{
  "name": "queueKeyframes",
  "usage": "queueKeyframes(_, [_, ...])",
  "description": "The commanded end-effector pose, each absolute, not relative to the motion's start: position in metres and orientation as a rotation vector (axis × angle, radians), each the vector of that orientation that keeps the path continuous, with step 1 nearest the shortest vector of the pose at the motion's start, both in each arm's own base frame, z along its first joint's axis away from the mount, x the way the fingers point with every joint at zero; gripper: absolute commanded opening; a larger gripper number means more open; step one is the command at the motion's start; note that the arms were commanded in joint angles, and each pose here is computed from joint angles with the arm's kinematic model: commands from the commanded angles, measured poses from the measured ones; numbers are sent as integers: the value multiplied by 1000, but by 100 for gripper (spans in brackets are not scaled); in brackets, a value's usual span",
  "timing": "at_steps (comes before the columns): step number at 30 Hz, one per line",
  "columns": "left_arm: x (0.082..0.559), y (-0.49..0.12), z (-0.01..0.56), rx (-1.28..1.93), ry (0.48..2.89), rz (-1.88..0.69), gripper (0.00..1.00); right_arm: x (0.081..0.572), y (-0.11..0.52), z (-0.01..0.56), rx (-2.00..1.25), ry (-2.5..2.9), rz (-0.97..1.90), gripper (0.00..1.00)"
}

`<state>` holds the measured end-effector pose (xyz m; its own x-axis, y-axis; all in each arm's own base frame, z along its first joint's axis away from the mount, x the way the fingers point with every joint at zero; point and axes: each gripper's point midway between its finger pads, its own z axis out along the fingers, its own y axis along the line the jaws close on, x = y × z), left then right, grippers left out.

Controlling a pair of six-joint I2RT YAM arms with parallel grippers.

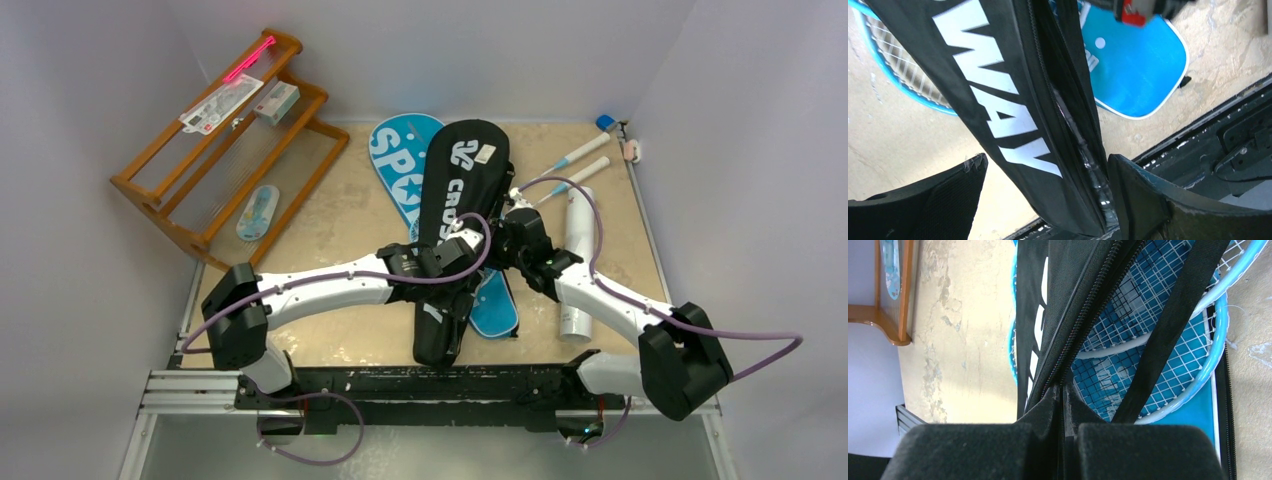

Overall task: Pack up the badminton gear
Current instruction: Adjust the racket bag at the center of the board.

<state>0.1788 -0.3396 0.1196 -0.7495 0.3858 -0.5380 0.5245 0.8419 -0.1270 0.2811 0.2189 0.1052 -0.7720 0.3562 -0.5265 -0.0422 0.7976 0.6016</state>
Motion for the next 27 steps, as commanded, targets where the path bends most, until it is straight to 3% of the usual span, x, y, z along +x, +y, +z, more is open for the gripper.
queueKeyframes(1, [168,-342,111,611,2537,-366,88,296,228,140,218,2211,863,0])
queueKeyframes(6, [164,-341,97,603,2562,-358,82,295,227,139,220,2212,866,0])
queueKeyframes(18, [176,-272,65,473,2571,62,31,284,221,138,250,2247,855,0])
queueKeyframes(23, [175,-263,60,457,2576,111,27,283,220,139,248,2248,852,0])
queueKeyframes(27, [173,-270,80,446,2555,9,34,281,222,136,236,2261,866,0])
